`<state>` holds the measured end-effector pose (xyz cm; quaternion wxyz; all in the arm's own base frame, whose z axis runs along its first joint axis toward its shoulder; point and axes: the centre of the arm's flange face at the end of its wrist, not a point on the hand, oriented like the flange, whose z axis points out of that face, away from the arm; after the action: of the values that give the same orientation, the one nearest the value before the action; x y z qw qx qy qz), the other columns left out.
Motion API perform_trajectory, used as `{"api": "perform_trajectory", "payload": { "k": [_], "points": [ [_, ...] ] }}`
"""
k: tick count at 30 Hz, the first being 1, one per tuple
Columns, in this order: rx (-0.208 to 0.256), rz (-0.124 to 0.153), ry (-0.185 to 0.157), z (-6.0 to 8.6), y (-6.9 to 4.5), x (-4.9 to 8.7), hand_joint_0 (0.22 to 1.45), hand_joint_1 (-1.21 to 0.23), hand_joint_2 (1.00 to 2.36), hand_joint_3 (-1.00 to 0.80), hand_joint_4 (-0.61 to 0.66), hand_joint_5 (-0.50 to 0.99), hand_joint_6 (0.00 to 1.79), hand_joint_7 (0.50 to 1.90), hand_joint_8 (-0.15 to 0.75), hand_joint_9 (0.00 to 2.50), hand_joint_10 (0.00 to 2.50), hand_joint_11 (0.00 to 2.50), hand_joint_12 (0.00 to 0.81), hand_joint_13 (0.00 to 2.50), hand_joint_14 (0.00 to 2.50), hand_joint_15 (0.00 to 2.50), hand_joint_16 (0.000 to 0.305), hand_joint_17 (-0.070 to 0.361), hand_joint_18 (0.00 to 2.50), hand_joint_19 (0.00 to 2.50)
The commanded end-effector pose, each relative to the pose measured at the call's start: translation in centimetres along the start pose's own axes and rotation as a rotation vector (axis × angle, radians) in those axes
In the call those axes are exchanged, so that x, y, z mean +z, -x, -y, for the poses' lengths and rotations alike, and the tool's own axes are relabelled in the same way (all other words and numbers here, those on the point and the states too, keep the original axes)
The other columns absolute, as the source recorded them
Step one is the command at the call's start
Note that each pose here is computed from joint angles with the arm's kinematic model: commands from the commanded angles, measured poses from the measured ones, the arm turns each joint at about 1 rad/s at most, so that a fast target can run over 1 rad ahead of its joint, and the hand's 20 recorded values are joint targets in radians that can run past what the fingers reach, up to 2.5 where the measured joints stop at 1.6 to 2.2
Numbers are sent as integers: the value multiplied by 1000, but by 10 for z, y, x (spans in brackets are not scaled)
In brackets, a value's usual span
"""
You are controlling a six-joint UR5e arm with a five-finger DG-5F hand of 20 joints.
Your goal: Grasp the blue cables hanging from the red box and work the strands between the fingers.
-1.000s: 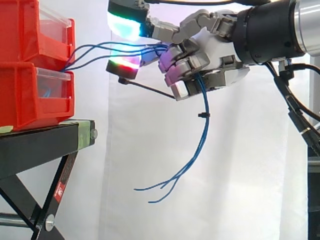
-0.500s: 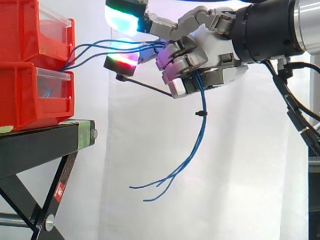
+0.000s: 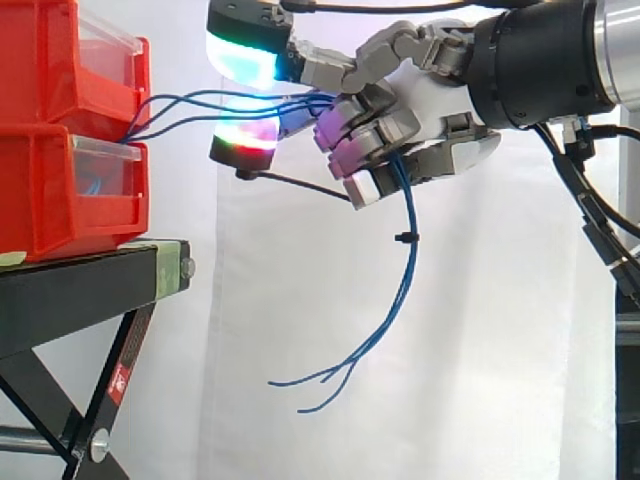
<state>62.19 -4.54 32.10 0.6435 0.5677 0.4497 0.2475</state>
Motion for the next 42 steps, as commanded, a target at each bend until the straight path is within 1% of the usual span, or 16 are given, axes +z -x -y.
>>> {"api": "perform_trajectory", "payload": {
  "k": [1, 4, 5, 8, 9, 16, 19, 21, 22, 23, 29, 33, 35, 38, 39, 42],
  "points": [
    [0, -6, 3, -1, -2, -1, 794, -697, 1000, -1000, 243, 306, 477, 1280, 499, 1727, 2500, 2500, 588, 1855, 2500, 1564, 232, 174, 2458, 721],
    [1, -6, 4, -1, -2, -1, 820, -705, 1002, -943, 234, 303, 506, 1278, 499, 1727, 2500, 2500, 588, 1855, 2500, 1564, 232, 174, 2458, 721],
    [2, -2, 4, -1, -1, -1, 823, -708, 1003, -906, 222, 285, 543, 1278, 499, 1727, 2500, 2500, 588, 1855, 2500, 1564, 232, 174, 2458, 721],
    [11, -5, 11, -3, -3, 0, 832, -716, 1005, -887, 222, 207, 712, 1195, 499, 1727, 2500, 2500, 588, 1855, 2500, 1564, 232, 174, 2458, 721],
    [9, -7, 11, -3, -4, -1, 831, -717, 1004, -881, 220, 201, 723, 1194, 499, 1727, 2500, 2500, 588, 1855, 2500, 1564, 232, 174, 2458, 721],
    [26, -6, 19, -4, -5, -1, 781, -733, 1000, -1000, 230, 99, 844, 1129, 499, 1727, 2500, 2500, 588, 1855, 2500, 1564, 232, 174, 2458, 721],
    [34, -9, 27, -5, -8, -1, 750, -755, 1000, -1000, 240, 23, 915, 1100, 499, 1727, 2500, 2500, 588, 1855, 2500, 1564, 232, 174, 2458, 721],
    [36, -9, 29, -6, -8, -1, 738, -766, 1000, -1000, 242, 1, 950, 1081, 499, 1727, 2500, 2500, 588, 1855, 2500, 1564, 232, 174, 2458, 721],
    [36, -10, 30, -6, -9, -2, 736, -774, 1000, -1000, 248, -49, 1013, 1040, 499, 1727, 2500, 2500, 588, 1855, 2500, 1564, 232, 174, 2458, 721],
    [37, -10, 29, -6, -9, -2, 737, -786, 1000, -1000, 247, -55, 1019, 1048, 499, 1727, 2500, 2500, 588, 1855, 2500, 1564, 232, 174, 2458, 721],
    [46, -12, 30, -6, -10, -2, 777, -818, 1000, -1000, 256, -142, 1092, 1034, 499, 1727, 2500, 2500, 588, 1855, 2500, 1564, 232, 174, 2458, 721],
    [46, -13, 30, -6, -11, -3, 778, -839, 1000, -1000, 264, -158, 1114, 1008, 499, 1727, 2500, 2500, 588, 1855, 2500, 1564, 232, 174, 2458, 721],
    [46, -12, 30, -6, -10, -2, 833, -854, 1000, -1000, 269, -153, 1126, 1006, 499, 1727, 2500, 2500, 588, 1855, 2500, 1564, 232, 174, 2458, 721],
    [46, -13, 30, -6, -11, -3, 914, -835, 1000, -1000, 267, -146, 1193, 989, 499, 1727, 2500, 2500, 588, 1855, 2500, 1564, 232, 174, 2458, 721],
    [45, -12, 30, -6, -10, -2, 923, -825, 1000, -1000, 268, -141, 1223, 981, 499, 1727, 2500, 2500, 588, 1855, 2500, 1564, 232, 174, 2458, 721],
    [44, -13, 29, -6, -11, -2, 941, -761, 1003, -923, 260, -123, 1328, 988, 499, 1727, 2500, 2500, 588, 1855, 2500, 1564, 232, 174, 2458, 721]
  ]
}}
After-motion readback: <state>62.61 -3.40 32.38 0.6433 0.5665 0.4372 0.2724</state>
